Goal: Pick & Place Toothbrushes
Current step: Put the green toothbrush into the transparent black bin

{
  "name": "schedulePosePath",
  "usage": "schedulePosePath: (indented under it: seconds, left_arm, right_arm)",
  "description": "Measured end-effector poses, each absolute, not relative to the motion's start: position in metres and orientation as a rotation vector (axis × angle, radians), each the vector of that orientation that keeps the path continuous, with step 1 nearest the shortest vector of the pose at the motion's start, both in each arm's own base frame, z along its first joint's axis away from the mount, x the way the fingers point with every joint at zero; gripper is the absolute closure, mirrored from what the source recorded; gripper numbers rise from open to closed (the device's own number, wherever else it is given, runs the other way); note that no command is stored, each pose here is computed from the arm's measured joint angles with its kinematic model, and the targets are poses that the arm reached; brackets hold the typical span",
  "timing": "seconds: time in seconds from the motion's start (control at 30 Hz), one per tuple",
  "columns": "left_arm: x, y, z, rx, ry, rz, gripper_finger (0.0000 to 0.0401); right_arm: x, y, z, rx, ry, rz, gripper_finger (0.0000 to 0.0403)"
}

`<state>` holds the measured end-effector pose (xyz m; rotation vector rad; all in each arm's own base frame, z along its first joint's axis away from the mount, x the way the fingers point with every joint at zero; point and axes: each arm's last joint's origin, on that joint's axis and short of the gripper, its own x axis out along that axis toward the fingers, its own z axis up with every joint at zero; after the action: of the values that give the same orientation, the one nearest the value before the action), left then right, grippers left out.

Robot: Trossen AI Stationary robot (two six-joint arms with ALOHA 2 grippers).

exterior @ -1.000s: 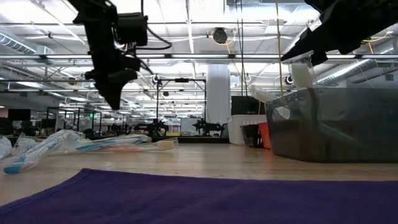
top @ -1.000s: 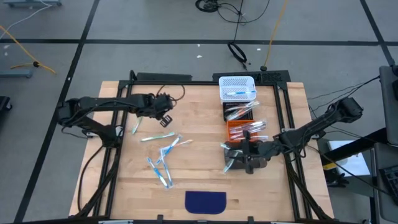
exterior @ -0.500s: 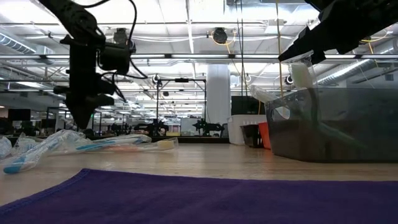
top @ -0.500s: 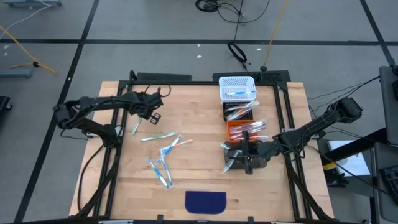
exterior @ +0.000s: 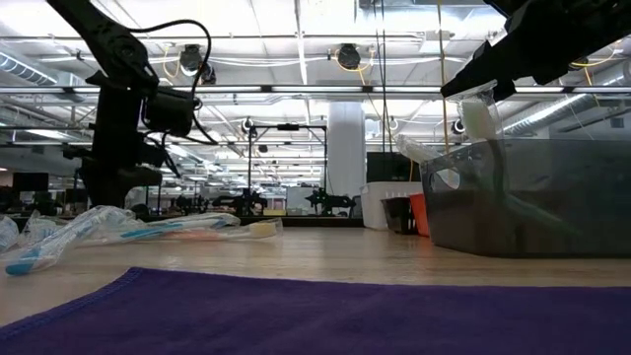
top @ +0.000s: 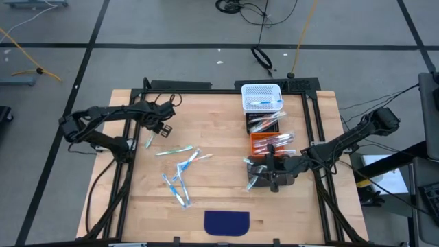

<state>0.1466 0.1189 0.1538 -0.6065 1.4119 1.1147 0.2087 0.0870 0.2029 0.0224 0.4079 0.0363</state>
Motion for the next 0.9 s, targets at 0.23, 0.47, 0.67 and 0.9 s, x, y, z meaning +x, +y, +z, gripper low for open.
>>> schedulePosePath:
  seconds: [0.23, 0.47, 0.67, 0.9]
  left_arm:
    - [0.145, 0.118, 0.151, -0.649, 1.411, 1.088, 0.0225]
    - [0.146, 0.118, 0.151, -0.651, 1.409, 1.087, 0.0214]
    - [0.146, 0.118, 0.151, -0.655, 1.403, 1.085, 0.0228]
    - [0.143, 0.116, 0.140, -0.658, 1.379, 1.085, 0.0247]
  right_arm:
    - [0.209, 0.087, 0.203, 0.022, 0.408, 0.036, 0.0261]
    - [0.209, 0.087, 0.203, 0.022, 0.408, 0.036, 0.0261]
    - [0.209, 0.087, 0.203, 0.023, 0.408, 0.035, 0.0261]
    - [0.209, 0.087, 0.203, 0.022, 0.408, 0.035, 0.0261]
